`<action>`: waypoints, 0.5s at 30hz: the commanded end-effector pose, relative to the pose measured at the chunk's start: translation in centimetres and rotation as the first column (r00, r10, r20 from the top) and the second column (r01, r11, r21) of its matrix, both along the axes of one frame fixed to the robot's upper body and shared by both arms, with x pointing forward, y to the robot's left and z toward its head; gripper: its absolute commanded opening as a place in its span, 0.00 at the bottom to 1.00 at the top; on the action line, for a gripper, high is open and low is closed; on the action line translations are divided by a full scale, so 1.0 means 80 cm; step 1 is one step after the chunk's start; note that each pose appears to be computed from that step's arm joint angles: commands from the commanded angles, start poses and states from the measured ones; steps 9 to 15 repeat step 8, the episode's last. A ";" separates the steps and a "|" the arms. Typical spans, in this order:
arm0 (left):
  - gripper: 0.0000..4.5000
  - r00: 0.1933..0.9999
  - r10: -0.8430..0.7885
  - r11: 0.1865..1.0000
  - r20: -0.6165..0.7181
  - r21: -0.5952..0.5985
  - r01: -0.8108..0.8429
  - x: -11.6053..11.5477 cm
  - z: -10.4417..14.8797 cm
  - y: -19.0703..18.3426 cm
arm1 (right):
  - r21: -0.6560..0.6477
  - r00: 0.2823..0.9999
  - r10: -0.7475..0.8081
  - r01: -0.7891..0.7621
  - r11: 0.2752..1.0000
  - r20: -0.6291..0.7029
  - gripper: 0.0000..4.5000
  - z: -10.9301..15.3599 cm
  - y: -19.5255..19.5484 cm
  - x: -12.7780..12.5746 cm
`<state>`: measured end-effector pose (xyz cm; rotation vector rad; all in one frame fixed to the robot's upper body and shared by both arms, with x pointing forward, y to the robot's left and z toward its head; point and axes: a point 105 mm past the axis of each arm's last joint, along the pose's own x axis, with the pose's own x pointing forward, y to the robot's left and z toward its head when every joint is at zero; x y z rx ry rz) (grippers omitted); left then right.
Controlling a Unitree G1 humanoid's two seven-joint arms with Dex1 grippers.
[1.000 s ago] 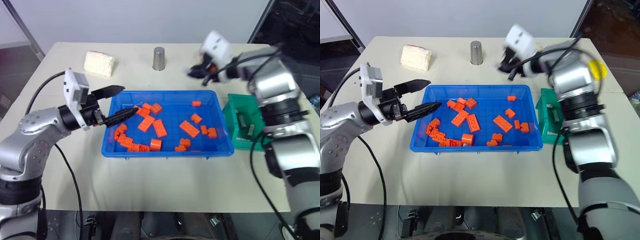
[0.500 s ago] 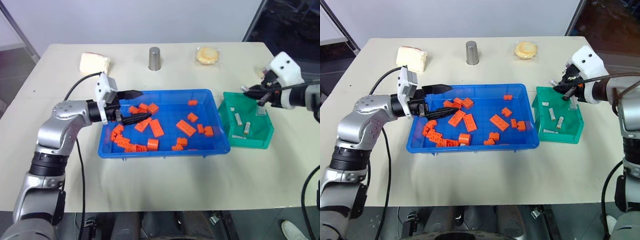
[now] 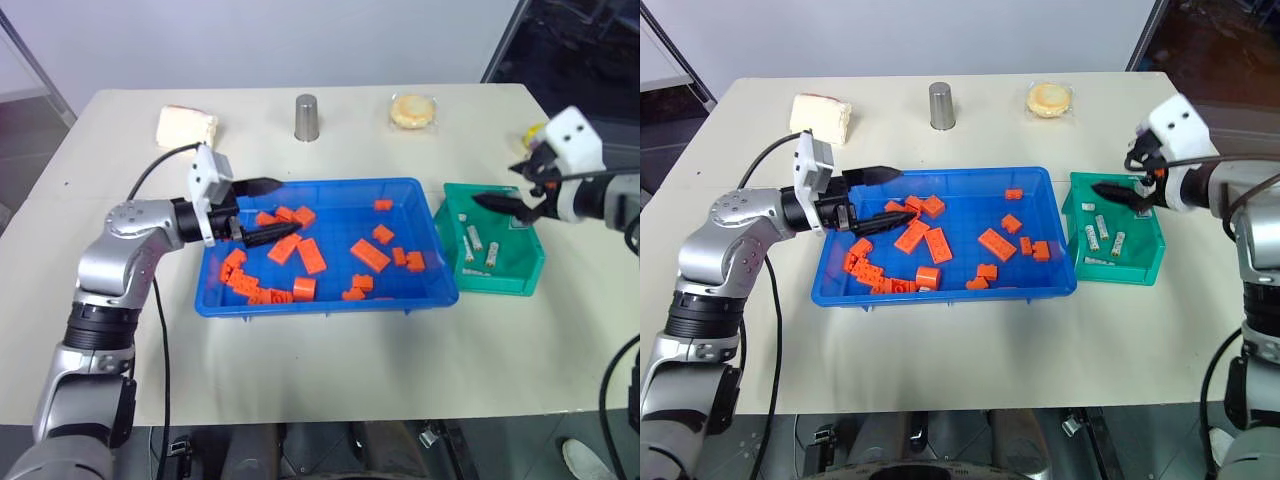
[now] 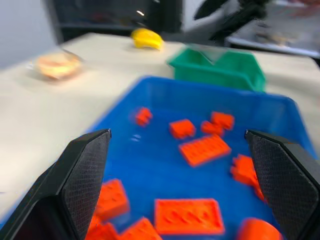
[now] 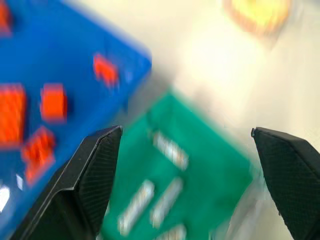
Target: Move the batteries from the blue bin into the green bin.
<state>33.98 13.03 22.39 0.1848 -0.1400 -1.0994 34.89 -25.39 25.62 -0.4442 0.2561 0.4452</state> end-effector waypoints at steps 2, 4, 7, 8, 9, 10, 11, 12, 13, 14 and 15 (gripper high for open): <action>1.00 0.970 0.217 0.974 0.114 -0.087 -0.207 0.005 0.039 0.050 | 0.074 0.991 -0.045 0.036 0.997 0.124 0.98 0.027 -0.026 0.001; 1.00 0.933 0.338 0.939 0.124 -0.116 -0.325 0.010 0.042 0.080 | 0.090 0.984 -0.102 0.089 0.992 0.147 0.98 0.027 -0.051 0.000; 1.00 0.864 0.488 0.872 0.125 -0.116 -0.476 0.007 0.037 0.126 | 0.142 0.961 -0.215 0.192 0.971 0.172 0.98 0.024 -0.094 -0.005; 1.00 0.842 0.525 0.850 0.121 -0.116 -0.514 0.004 0.035 0.139 | 0.159 0.953 -0.248 0.222 0.962 0.172 0.98 0.020 -0.106 -0.007; 1.00 0.842 0.525 0.850 0.121 -0.116 -0.514 0.004 0.035 0.139 | 0.159 0.953 -0.248 0.222 0.962 0.172 0.98 0.020 -0.106 -0.007; 1.00 0.842 0.525 0.850 0.121 -0.116 -0.514 0.004 0.035 0.139 | 0.159 0.953 -0.248 0.222 0.962 0.172 0.98 0.020 -0.106 -0.007; 1.00 0.842 0.525 0.850 0.121 -0.116 -0.514 0.004 0.035 0.139 | 0.159 0.953 -0.248 0.222 0.962 0.172 0.98 0.020 -0.106 -0.007; 1.00 0.842 0.525 0.850 0.121 -0.116 -0.514 0.004 0.035 0.139 | 0.159 0.953 -0.248 0.222 0.962 0.172 0.98 0.020 -0.106 -0.007; 1.00 0.842 0.525 0.850 0.121 -0.116 -0.514 0.004 0.035 0.139 | 0.159 0.953 -0.248 0.222 0.962 0.172 0.98 0.020 -0.106 -0.007; 1.00 0.842 0.525 0.850 0.121 -0.116 -0.514 0.004 0.035 0.139 | 0.159 0.953 -0.248 0.222 0.962 0.172 0.98 0.020 -0.106 -0.007; 1.00 0.842 0.525 0.850 0.121 -0.116 -0.514 0.004 0.035 0.139 | 0.159 0.953 -0.248 0.222 0.962 0.172 0.98 0.020 -0.106 -0.007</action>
